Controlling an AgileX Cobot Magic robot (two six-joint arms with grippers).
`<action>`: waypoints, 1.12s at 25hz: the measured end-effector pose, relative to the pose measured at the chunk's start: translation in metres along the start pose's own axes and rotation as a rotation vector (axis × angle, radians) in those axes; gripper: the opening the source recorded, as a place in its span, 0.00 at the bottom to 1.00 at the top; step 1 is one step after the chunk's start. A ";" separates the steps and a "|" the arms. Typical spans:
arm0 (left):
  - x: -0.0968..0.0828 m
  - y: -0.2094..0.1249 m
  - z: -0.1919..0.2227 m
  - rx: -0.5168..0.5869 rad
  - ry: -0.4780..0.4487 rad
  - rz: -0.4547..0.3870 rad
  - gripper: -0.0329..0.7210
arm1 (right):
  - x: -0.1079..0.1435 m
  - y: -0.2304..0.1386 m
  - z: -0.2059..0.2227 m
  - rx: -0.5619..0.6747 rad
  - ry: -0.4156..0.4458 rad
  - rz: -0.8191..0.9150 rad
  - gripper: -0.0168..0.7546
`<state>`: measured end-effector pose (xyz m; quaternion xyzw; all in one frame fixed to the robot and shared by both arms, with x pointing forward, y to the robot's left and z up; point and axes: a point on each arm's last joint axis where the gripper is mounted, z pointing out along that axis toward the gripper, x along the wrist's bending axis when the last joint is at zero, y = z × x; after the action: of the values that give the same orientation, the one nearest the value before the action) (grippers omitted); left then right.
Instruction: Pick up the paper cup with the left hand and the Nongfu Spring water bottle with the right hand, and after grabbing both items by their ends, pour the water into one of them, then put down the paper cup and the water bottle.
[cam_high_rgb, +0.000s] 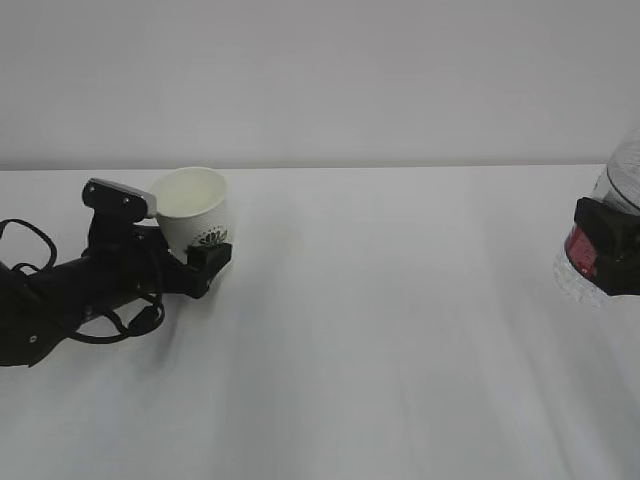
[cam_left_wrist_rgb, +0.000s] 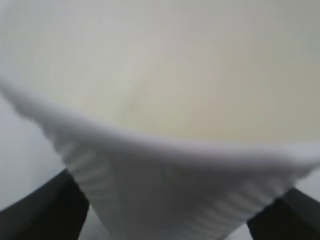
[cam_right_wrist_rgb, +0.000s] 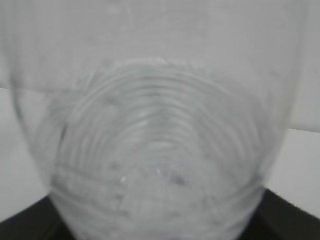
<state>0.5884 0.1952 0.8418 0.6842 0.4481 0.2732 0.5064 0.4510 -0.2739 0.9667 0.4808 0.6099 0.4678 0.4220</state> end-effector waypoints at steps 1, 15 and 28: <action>0.001 -0.001 0.002 0.013 0.006 -0.001 0.96 | 0.000 0.000 0.000 0.000 0.000 0.000 0.64; -0.002 -0.003 0.004 -0.007 -0.013 0.001 0.79 | 0.000 0.000 0.000 0.000 0.000 0.000 0.64; -0.016 0.002 0.001 0.004 -0.166 0.031 0.76 | 0.000 0.000 0.000 0.005 0.000 -0.007 0.64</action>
<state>0.5830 0.1801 0.8449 0.7122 0.3945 0.2226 0.5363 0.4509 -0.2740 0.9663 0.4796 0.6127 0.4649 0.4225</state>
